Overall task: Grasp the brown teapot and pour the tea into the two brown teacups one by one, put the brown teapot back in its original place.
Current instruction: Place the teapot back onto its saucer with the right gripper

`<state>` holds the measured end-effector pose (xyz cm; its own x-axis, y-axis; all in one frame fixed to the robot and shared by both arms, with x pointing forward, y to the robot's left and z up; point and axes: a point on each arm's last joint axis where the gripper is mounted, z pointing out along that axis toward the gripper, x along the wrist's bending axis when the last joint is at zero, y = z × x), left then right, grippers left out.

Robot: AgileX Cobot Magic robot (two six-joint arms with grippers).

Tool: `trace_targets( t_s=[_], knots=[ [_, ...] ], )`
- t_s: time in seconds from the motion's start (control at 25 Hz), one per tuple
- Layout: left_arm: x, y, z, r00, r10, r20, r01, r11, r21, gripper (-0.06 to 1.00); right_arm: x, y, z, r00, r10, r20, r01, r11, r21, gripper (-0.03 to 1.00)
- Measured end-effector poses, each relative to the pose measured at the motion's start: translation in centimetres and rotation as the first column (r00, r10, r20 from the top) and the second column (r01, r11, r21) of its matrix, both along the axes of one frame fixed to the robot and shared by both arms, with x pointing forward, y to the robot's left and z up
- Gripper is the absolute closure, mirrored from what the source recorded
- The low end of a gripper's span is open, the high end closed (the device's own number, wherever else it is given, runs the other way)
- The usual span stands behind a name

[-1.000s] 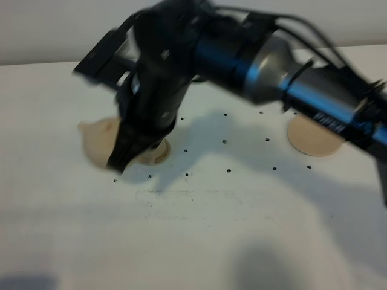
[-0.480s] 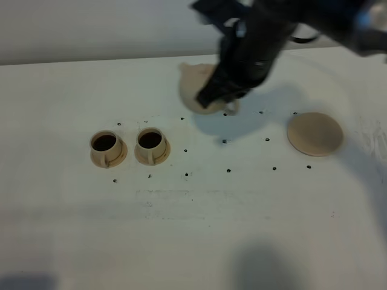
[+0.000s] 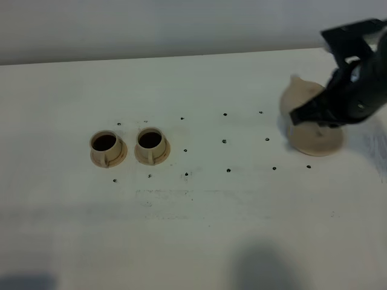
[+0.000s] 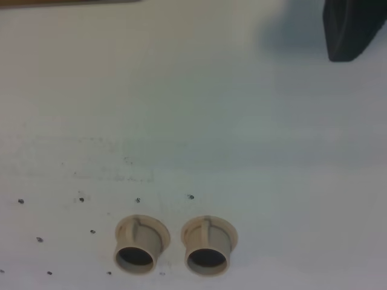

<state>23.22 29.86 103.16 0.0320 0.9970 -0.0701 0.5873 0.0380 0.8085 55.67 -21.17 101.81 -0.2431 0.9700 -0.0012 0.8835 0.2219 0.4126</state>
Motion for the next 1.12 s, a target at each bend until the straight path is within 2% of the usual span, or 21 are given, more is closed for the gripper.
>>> trace_targets(
  t_s=[0.2, 0.44, 0.8, 1.12],
  knots=[
    [0.0, 0.0, 0.0, 1.000, 0.000, 0.000, 0.000, 1.000, 0.000, 0.61, -0.5, -2.0, -1.8, 0.997, -0.071, -0.034, 0.070, 0.998, -0.005, 0.87],
    [0.0, 0.0, 0.0, 1.000, 0.000, 0.000, 0.000, 1.000, 0.000, 0.61, 0.1, -1.9, -1.8, 0.995, -0.091, 0.029, 0.090, 0.996, 0.026, 0.87],
    [0.0, 0.0, 0.0, 1.000, 0.000, 0.000, 0.000, 1.000, 0.000, 0.61, 1.7, -1.6, -5.5, 0.996, -0.093, -0.013, 0.093, 0.996, 0.014, 0.87],
    [0.0, 0.0, 0.0, 1.000, 0.000, 0.000, 0.000, 1.000, 0.000, 0.61, 2.4, -1.7, -7.6, 0.995, -0.091, -0.036, 0.091, 0.996, -0.004, 0.87]
  ],
)
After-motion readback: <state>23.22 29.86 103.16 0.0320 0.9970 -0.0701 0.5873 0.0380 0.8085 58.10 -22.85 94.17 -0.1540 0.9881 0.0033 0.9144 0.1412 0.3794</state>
